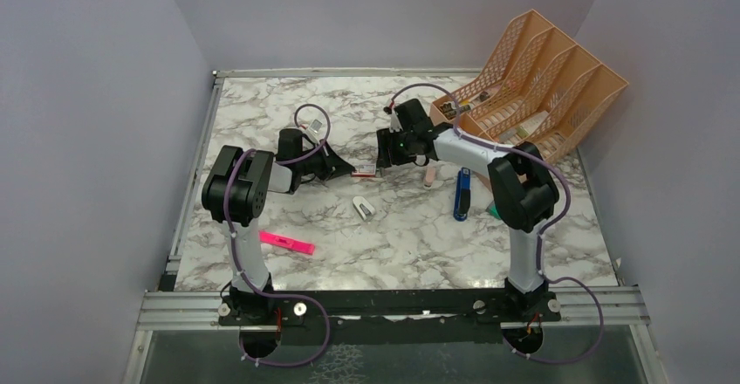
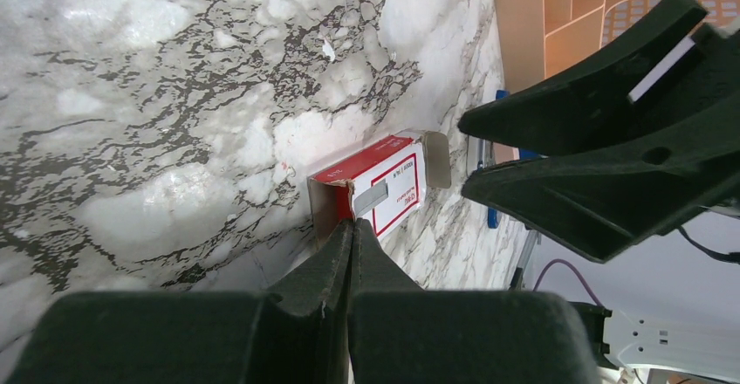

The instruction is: Load the staples into the stapler

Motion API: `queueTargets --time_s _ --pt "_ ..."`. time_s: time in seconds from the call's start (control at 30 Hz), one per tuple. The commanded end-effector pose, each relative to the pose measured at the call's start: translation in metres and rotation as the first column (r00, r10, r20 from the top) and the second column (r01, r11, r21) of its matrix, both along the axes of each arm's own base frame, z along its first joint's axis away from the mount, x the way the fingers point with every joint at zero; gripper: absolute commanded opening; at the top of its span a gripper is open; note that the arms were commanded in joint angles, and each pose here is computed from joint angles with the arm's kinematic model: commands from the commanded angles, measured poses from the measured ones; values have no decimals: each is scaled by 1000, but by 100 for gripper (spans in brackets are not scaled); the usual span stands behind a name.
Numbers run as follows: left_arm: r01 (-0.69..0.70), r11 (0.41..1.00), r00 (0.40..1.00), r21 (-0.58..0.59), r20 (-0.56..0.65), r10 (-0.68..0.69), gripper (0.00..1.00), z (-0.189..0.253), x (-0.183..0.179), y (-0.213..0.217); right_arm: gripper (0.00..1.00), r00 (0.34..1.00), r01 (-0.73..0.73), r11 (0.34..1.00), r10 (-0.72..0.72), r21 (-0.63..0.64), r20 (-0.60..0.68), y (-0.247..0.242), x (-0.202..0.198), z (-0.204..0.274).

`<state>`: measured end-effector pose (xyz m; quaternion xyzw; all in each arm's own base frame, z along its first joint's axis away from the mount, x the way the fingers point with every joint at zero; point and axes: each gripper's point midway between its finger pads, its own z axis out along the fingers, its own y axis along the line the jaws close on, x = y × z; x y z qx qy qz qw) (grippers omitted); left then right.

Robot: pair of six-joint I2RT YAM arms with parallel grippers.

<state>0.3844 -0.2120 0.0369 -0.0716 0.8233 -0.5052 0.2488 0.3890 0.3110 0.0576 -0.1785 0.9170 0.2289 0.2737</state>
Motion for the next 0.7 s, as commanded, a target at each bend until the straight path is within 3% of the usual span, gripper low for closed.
queueTargets --time_s 0.0,0.1,0.4,0.67 --pt "34 999 999 -9 37 -34 0 6 -2 -2 52 1000 13 1000 -14 -27 -28 2 1 -14" --pt "35 999 999 -8 38 -34 0 6 -2 -2 44 999 21 999 -22 -38 -37 1 1 -18" --pt "37 999 998 -5 41 -37 0 5 -2 -2 2 997 40 997 -44 -68 -61 -7 -5 -24" --pt "35 999 998 -1 56 -35 0 8 -1 2 1 995 97 980 -102 -173 -22 -34 2 -30"
